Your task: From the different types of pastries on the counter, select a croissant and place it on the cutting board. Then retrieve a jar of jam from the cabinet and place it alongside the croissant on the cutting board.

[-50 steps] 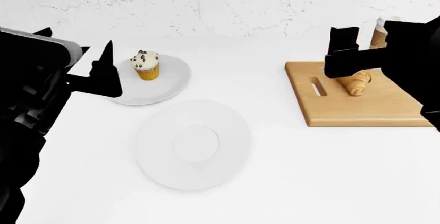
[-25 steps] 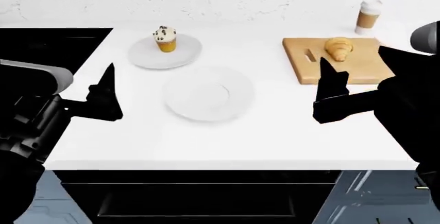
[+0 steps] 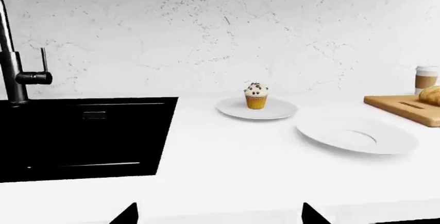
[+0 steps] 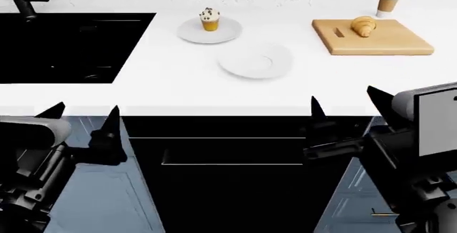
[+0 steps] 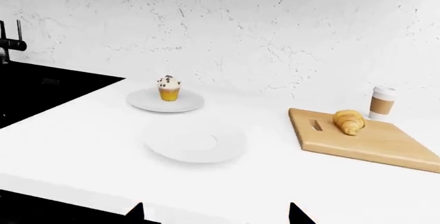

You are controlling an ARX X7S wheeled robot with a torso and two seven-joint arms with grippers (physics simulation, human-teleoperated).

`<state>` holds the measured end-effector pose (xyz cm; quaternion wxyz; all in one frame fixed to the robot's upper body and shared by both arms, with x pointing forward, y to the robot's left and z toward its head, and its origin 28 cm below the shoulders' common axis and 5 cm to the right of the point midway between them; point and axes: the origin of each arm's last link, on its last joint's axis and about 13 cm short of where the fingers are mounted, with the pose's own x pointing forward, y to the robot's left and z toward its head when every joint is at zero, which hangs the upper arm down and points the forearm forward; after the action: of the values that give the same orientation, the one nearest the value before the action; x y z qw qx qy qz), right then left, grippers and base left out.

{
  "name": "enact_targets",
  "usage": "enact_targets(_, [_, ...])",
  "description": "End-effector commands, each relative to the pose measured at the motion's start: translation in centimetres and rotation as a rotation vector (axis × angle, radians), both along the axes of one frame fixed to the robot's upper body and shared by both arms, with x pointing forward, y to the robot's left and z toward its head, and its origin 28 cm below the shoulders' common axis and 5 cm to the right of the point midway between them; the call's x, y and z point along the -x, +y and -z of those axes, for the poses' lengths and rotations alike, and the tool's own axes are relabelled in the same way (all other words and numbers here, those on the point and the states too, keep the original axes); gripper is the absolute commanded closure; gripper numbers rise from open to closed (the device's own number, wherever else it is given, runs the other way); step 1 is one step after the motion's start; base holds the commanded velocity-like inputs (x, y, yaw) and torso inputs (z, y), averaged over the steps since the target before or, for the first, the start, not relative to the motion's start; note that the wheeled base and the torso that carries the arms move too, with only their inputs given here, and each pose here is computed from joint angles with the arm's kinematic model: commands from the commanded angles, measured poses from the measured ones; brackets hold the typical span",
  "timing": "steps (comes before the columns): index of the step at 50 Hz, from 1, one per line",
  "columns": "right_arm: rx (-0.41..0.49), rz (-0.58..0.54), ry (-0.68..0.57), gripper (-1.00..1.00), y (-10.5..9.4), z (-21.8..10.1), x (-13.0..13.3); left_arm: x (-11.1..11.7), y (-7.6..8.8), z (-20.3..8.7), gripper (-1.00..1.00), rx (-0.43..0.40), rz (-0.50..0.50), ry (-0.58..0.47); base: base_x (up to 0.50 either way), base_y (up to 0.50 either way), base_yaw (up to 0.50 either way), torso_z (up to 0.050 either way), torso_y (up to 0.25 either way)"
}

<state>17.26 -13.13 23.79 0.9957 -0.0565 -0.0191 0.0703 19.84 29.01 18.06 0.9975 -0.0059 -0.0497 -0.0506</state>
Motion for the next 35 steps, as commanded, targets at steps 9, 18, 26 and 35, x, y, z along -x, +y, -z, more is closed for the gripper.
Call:
enact_targets(9, [-0.013,-0.025,0.007,-1.0,0.7,1.6,0.5,1.2,0.6,1.2,-1.0,0.023,-0.015,0.013,-0.42,0.47,0.0,0.0,0.0])
enact_targets(18, [-0.019,-0.029,0.011,-1.0,0.8,1.8,0.4,1.1,0.7,1.2,-1.0,0.023,-0.016,0.013,-0.41,0.48,0.0,0.0,0.0])
enact_targets(26, [-0.015,-0.038,0.021,-1.0,1.0,1.8,0.0,1.0,0.9,1.2,-1.0,0.025,-0.02,0.013,-0.41,0.48,0.0,0.0,0.0])
enact_targets(35, [-0.011,-0.043,0.026,-1.0,1.2,1.9,-0.4,0.6,0.9,1.4,-1.0,0.022,-0.021,0.014,-0.4,0.48,0.0,0.0,0.0])
